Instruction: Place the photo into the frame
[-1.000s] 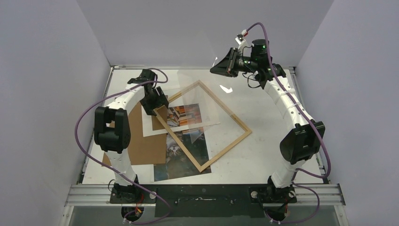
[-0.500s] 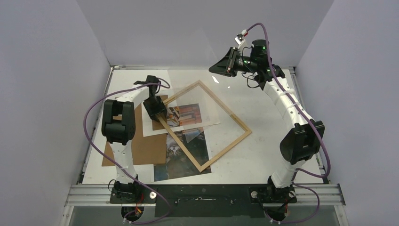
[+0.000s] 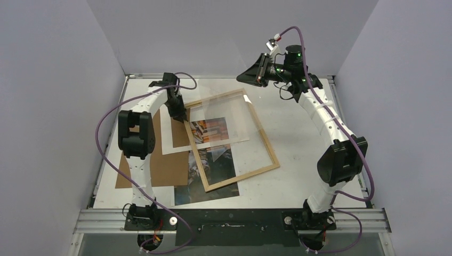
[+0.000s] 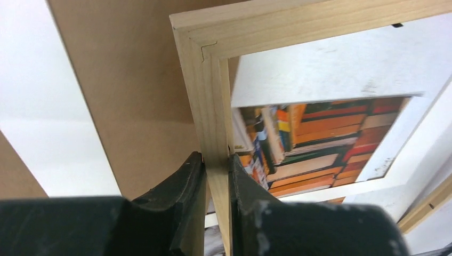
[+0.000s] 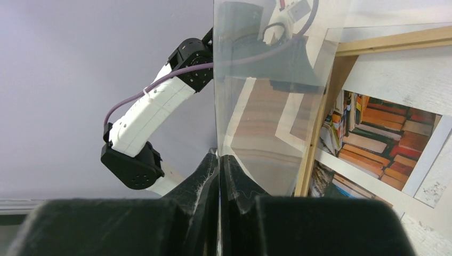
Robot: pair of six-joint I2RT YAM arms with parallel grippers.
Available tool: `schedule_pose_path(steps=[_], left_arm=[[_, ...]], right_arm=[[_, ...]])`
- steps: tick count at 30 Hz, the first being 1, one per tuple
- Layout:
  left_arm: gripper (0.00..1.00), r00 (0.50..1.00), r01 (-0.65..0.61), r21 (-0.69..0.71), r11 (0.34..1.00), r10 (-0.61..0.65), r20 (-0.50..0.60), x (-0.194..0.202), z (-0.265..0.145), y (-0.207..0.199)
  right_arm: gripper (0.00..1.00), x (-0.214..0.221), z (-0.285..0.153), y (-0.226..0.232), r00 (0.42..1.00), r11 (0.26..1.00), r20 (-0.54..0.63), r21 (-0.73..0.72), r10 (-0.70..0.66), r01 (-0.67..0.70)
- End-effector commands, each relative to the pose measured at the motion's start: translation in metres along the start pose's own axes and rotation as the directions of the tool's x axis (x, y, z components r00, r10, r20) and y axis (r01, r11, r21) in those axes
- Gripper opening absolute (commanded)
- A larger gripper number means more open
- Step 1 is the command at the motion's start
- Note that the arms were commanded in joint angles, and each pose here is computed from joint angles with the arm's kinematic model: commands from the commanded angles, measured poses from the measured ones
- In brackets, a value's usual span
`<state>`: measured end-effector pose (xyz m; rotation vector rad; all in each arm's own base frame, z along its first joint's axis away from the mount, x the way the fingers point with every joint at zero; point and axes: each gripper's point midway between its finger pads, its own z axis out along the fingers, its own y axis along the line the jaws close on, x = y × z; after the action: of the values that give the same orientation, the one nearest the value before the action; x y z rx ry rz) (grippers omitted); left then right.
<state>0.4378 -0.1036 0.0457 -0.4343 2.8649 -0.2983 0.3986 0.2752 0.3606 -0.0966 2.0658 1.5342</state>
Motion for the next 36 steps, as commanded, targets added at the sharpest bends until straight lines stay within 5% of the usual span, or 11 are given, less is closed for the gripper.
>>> schedule_pose_path(steps=[1,7,13,19,27,36], left_arm=[[0.00,0.991,-0.129,0.159,0.979,0.122,0.058,-0.032,-0.015,-0.027],[0.00,1.000,-0.012,0.214,0.977,0.009,0.017,-0.045,0.016,-0.021],[0.29,0.999,0.010,0.239,0.971,-0.020,0.040,-0.061,0.016,-0.017],[0.46,0.985,0.046,0.392,0.919,-0.108,0.138,-0.085,-0.041,-0.015],[0.43,0.945,0.138,0.360,0.923,-0.232,0.230,-0.100,-0.077,0.021],[0.41,0.927,0.211,0.280,0.937,-0.282,0.248,-0.096,-0.069,0.050]], right_arm=[[0.00,-0.002,-0.011,0.043,0.998,0.994,0.041,-0.101,-0.046,0.050],[0.00,0.010,0.008,0.026,0.998,0.992,0.031,-0.111,0.056,-0.052],[0.00,0.032,0.028,-0.028,0.991,0.988,0.011,-0.077,0.136,-0.135],[0.00,0.032,0.036,-0.024,0.978,0.961,0.016,-0.189,0.208,-0.202],[0.00,0.032,0.046,-0.013,0.979,0.951,-0.009,-0.235,0.204,-0.200],[0.00,0.049,0.065,-0.032,0.967,0.941,-0.053,-0.223,0.249,-0.254]])
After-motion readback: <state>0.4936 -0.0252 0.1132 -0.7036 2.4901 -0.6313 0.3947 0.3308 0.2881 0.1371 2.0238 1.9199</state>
